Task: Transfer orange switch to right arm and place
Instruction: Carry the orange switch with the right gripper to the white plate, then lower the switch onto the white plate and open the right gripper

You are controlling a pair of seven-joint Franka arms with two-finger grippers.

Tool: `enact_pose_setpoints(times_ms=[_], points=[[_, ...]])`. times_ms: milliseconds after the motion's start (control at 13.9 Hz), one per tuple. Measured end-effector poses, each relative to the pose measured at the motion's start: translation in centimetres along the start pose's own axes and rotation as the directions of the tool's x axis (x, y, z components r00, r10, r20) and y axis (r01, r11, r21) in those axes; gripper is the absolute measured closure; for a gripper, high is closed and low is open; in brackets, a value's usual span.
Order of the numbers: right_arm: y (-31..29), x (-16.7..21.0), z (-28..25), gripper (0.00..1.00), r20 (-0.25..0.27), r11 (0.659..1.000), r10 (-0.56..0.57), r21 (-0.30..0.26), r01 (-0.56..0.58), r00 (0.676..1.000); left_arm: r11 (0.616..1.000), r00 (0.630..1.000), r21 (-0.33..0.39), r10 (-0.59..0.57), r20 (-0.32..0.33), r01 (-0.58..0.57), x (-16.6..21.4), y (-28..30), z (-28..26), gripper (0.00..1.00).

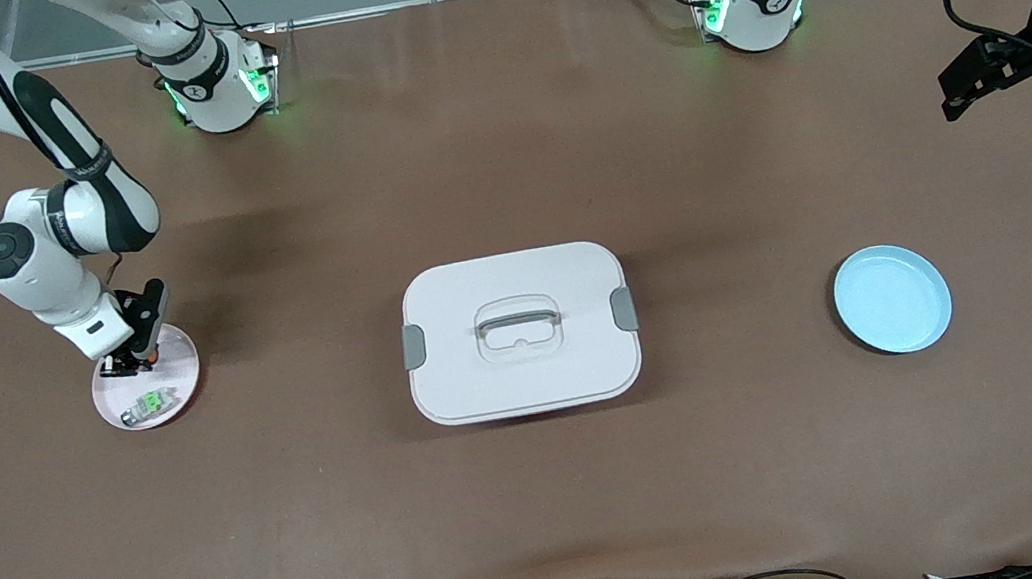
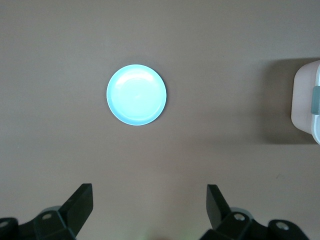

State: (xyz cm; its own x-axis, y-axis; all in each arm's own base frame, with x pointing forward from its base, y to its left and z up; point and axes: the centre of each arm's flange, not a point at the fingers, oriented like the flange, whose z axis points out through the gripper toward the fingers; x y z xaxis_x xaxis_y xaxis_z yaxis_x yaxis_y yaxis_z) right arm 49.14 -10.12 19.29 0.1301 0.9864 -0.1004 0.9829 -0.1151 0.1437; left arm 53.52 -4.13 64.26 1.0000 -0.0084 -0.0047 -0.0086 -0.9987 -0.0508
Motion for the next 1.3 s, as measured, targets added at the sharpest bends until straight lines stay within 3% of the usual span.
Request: enact_pose_setpoints(times_ms=[144, 288, 360, 720, 1080, 1296], points=[[0.0, 0.0, 0.0, 0.6, 0.0, 1.0, 0.0, 0.0, 0.0, 1.0, 1.0, 1.0, 0.0, 0.0, 0.0, 0.0, 0.0, 0.0, 0.0, 0.0], [0.0, 0.0, 0.0, 0.48, 0.0, 1.0, 0.0, 0.001, 0.0, 1.0, 1.0, 1.0, 0.0, 0.0, -0.002, 0.0, 0.1, 0.0, 0.1, 0.0], [0.0, 0.0, 0.0, 0.47, 0.0, 1.0, 0.0, 0.001, 0.0, 1.0, 1.0, 1.0, 0.0, 0.0, -0.002, 0.0, 0.1, 0.0, 0.1, 0.0], [0.0, 0.1, 0.0, 0.03, -0.001, 1.0, -0.002, 0.0, 0.002, 1.0, 1.0, 1.0, -0.001, 0.0, -0.009, 0.0, 0.2, 0.0, 0.2, 0.0], [0.2, 0.0, -0.3, 0.0, -0.001, 1.0, 0.003, -0.011, -0.003, 1.0, 1.0, 1.0, -0.001, 0.001, -0.009, -0.001, 0.2, 0.0, 0.2, 0.0], [0.7, 0.0, -1.1, 0.0, -0.003, 0.997, 0.07, -0.031, -0.07, 0.998, 1.0, 1.0, -0.001, 0.001, -0.009, -0.001, 0.2, 0.1, 0.2, 0.0]])
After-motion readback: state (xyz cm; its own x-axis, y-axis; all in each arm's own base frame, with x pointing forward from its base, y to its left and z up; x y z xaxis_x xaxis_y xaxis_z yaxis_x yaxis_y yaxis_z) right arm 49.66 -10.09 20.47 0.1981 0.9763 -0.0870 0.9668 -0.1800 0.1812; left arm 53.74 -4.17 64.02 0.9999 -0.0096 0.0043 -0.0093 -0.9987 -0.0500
